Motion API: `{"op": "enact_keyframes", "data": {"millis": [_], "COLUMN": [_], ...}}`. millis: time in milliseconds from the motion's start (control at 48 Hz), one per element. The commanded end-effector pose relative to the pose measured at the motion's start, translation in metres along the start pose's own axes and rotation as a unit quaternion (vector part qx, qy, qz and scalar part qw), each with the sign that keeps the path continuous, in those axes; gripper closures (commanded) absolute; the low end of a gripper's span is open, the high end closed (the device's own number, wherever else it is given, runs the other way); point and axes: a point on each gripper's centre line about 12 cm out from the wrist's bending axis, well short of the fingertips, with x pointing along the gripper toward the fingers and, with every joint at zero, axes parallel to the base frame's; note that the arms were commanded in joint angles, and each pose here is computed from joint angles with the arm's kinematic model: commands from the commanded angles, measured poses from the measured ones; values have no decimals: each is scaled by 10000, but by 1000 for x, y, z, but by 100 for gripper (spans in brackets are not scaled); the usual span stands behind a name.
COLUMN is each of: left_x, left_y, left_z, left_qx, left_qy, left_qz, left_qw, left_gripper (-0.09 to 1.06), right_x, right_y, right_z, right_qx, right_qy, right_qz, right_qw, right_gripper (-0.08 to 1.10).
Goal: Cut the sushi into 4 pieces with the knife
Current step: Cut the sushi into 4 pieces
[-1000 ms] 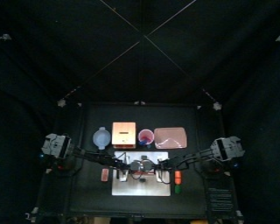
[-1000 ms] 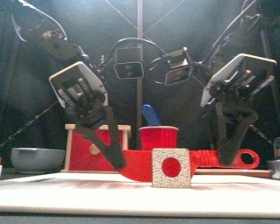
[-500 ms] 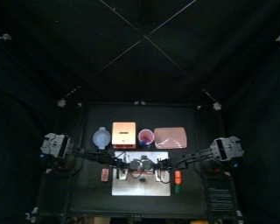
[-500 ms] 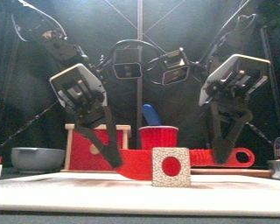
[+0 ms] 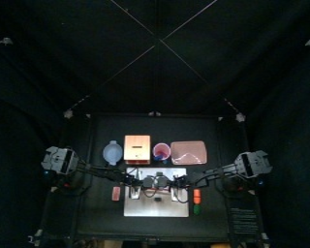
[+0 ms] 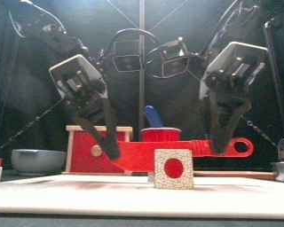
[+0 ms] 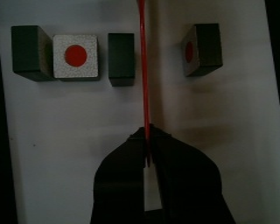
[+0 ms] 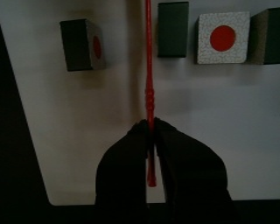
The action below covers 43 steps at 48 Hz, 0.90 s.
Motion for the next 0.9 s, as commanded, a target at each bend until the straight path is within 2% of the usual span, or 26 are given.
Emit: {"op": "enact_keyframes", "data": {"millis": [21,146,312,458,646,708,812,896], "left_x": [-15,-22,-28,-37,-53,-58,-68,-76], "left_y": [1,0,-2,-4,-5,-6,-5,-3], "left_z": [24,32,36,41,49,50,56,63], "left_qx": [-22,-6,29,113,206,191,157,155], "left_qy": [-391,-537,-643,-803,-1070,-1131,-1352,-1671], "left_qz": [-1,-10,-17,-24,-12,-18,-18,-6], "left_qw": [9992,9986,9979,9967,9940,9934,9907,9858], "left_gripper": [27,20,19,19,20,20,20,20], "right_x": [-21,-23,-28,-37,-53,-59,-75,-91], "right_y": [8,8,7,4,2,3,2,2], "right_z": [14,14,12,6,-6,-13,-28,-39], "right_qx": [-74,-82,-84,-67,-16,52,194,288], "right_qy": [-372,-387,-374,-277,-361,-323,-219,-247], "right_qz": [117,121,110,91,135,200,315,434], "right_qw": [9992,9991,9992,9996,9993,9993,9991,9983], "right_gripper": [84,84,84,84,84,84,84,84]}}
